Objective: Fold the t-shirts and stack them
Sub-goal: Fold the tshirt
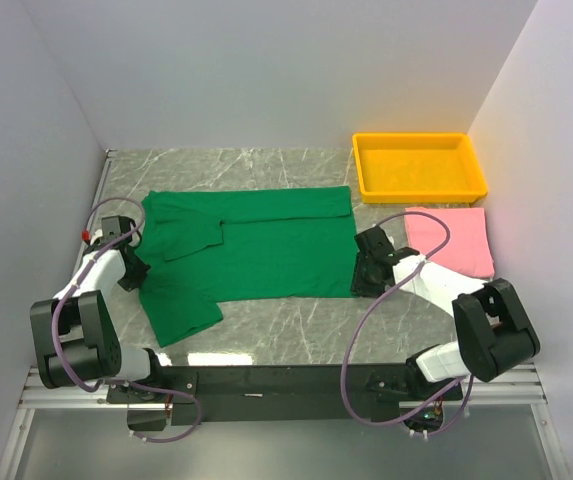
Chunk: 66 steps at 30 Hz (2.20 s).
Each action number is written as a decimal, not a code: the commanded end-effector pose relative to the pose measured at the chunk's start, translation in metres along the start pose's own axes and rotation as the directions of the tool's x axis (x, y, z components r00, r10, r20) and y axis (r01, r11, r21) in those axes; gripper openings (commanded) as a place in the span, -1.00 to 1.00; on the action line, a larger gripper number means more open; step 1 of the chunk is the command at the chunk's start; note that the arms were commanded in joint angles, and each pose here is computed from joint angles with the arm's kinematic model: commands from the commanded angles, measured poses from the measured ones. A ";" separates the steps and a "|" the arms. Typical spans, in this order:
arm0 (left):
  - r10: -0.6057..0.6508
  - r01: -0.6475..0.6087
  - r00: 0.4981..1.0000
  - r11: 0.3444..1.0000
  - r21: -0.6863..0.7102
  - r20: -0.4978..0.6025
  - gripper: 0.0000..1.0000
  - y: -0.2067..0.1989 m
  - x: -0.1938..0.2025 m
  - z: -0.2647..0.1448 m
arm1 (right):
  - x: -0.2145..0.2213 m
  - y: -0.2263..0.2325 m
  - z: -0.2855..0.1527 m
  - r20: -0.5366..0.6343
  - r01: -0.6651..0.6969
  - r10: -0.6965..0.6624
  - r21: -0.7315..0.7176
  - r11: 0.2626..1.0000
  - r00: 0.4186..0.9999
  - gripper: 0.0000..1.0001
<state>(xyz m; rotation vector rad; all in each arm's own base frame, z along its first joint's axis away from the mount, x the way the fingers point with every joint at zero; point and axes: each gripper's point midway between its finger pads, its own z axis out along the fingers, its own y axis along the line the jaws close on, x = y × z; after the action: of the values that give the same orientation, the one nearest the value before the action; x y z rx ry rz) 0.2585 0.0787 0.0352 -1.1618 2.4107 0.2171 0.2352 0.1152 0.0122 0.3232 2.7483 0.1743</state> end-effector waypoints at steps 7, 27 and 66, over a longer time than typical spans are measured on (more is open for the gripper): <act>-0.012 0.012 0.998 1.000 0.004 0.061 -0.99 -0.001 -0.017 -0.011 | 0.030 -0.010 0.012 -0.118 0.083 -0.072 0.090 0.993 0.990 -0.20; -0.086 0.080 0.992 0.994 0.073 0.088 -0.99 -0.001 -0.017 -0.038 | 0.014 -0.025 -0.022 -0.051 0.069 -0.064 0.105 0.992 0.997 -1.00; -0.081 0.082 0.997 0.982 0.167 -0.012 -0.99 -0.085 -0.080 -0.002 | -0.170 0.026 -0.002 0.061 -0.024 0.026 -0.031 0.999 0.998 -1.00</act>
<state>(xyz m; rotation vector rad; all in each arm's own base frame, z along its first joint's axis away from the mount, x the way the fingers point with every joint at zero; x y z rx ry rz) 0.3483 0.0735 0.0670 -1.1898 2.3883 0.0052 0.3710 0.1023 0.0629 0.3698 2.7421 0.2169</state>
